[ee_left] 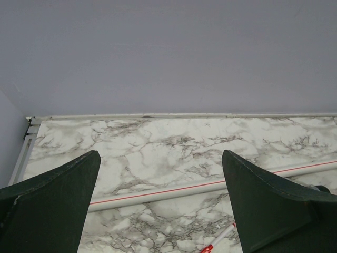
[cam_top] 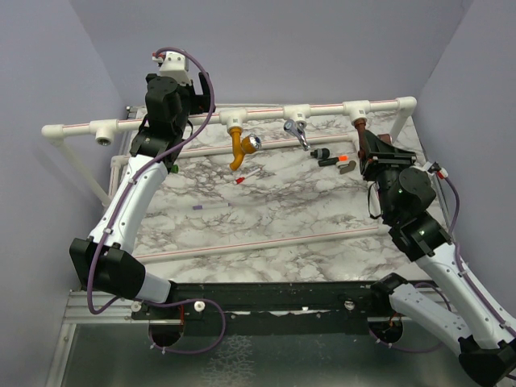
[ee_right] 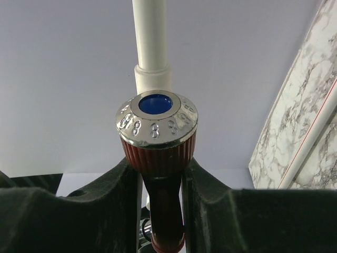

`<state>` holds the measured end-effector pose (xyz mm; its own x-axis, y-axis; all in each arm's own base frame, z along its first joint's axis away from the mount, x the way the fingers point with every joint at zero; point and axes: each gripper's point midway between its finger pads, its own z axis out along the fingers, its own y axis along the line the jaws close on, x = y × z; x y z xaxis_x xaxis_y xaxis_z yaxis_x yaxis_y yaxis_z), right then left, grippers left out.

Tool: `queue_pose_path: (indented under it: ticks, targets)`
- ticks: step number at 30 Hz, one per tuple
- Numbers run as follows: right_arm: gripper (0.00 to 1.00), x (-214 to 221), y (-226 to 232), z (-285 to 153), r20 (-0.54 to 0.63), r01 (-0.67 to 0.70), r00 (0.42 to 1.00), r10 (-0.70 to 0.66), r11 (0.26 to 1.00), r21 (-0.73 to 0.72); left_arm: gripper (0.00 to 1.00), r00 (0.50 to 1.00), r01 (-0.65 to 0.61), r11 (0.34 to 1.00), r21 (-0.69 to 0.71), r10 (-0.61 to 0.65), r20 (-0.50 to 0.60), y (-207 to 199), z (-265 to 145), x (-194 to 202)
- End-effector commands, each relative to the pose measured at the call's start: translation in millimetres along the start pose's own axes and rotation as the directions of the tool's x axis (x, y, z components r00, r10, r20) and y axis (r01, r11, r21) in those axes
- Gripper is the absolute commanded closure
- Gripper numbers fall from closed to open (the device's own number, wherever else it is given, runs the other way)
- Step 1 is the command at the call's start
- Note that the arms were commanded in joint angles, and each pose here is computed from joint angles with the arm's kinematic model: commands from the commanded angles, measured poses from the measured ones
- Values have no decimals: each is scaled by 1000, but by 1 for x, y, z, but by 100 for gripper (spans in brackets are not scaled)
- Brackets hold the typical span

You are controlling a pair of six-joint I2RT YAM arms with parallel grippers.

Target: Install the water faucets

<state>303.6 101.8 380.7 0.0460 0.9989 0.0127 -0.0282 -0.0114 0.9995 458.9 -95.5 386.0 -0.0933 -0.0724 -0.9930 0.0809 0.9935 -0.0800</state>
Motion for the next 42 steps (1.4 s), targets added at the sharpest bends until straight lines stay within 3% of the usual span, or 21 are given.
queue_pose_path:
  ticks: [1, 7, 12, 20, 28, 31, 35, 42]
  targets:
    - [63, 17, -6, -12, -104, 3, 995, 2, 999, 43, 1, 985, -33, 999, 16, 35, -171, -1, 2, 55]
    - [38, 9, -4, -17, -87, 39, 996, -35, 998, 40, 1, 984, -33, 999, 15, 35, -172, -1, 2, 55]
    - [28, 0, 0, -25, -67, 69, 996, -66, 997, 43, 1, 984, -35, 999, 15, 37, -172, 0, 2, 55]
    - [23, -9, 6, -45, -91, 200, 976, -196, 979, 32, 1, 984, -35, 999, 15, 37, -172, 0, 2, 55]
    - [23, -35, 10, -69, -57, 408, 912, -407, 913, 17, 1, 984, -32, 999, 18, 34, -173, -1, 2, 56]
    - [24, -38, 16, -75, -48, 522, 851, -523, 852, -43, 1, 985, -30, 999, 17, 32, -172, -1, 2, 55]
    - [25, -38, 31, -82, -15, 684, 720, -694, 713, -152, 1, 984, -30, 999, 19, 32, -173, -1, 2, 56]
    - [28, -30, 55, -91, 97, 903, 331, -939, 284, -323, 1, 984, -31, 999, 19, 33, -174, -1, 2, 56]
